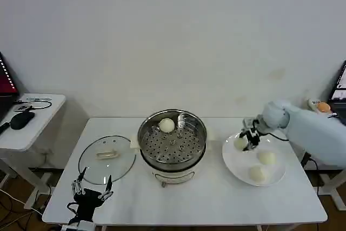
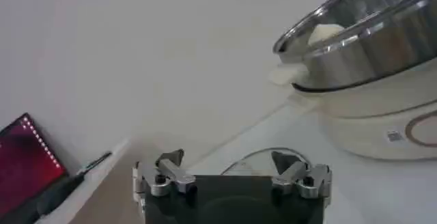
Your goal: Take steamed baozi put them in steamer then cover it.
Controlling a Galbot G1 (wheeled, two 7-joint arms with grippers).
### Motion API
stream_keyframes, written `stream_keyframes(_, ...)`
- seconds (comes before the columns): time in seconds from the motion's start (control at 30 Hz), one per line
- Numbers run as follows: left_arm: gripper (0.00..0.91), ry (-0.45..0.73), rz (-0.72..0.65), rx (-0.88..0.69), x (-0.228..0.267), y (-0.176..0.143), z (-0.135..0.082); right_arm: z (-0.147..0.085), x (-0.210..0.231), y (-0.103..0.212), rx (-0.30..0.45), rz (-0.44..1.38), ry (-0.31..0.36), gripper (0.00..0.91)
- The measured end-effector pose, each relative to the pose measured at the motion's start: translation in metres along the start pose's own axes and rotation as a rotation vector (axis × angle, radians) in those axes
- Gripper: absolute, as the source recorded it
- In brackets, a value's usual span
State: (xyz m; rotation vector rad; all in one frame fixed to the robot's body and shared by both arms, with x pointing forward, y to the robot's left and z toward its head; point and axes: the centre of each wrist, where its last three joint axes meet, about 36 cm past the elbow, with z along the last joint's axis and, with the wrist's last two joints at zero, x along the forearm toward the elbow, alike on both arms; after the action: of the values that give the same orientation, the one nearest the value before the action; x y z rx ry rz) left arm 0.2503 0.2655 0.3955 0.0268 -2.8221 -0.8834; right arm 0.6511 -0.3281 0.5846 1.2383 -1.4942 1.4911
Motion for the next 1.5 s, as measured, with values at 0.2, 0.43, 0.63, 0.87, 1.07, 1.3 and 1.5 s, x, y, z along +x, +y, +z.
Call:
stream_keyframes(0.2, 0.907, -0.011, -0.001, -0.004, -0.002, 0.003, -0.003, -0.044, 0.047, -0.028, 0.054, 0.052, -0.033, 0.615)
stream_keyframes(0.43, 0.907, -0.014, -0.011, -0.003, -0.003, 0.008, -0.003, -0.109, 0.071, -0.046, 0.105, 0.060, -0.091, 0.615)
stream_keyframes(0.63, 0.907, -0.015, -0.029, -0.005, -0.003, 0.014, -0.003, -0.172, 0.060, -0.050, 0.129, 0.009, -0.137, 0.625)
stream_keyframes(0.87, 0.907, -0.022, -0.042, 0.000, -0.003, 0.017, -0.006, -0.235, 0.039, -0.052, 0.147, -0.047, -0.161, 0.625)
stream_keyframes(1.07, 0.907, -0.024, -0.052, 0.001, -0.003, 0.020, -0.006, -0.276, 0.019, -0.053, 0.156, -0.079, -0.160, 0.625)
stream_keyframes(1.3, 0.907, -0.020, -0.059, 0.002, -0.002, 0.022, -0.005, -0.307, -0.007, -0.054, 0.154, -0.101, -0.149, 0.625)
stream_keyframes(1.5, 0.907, -0.018, -0.062, 0.003, -0.003, 0.022, -0.004, -0.324, -0.028, -0.053, 0.144, -0.113, -0.139, 0.625)
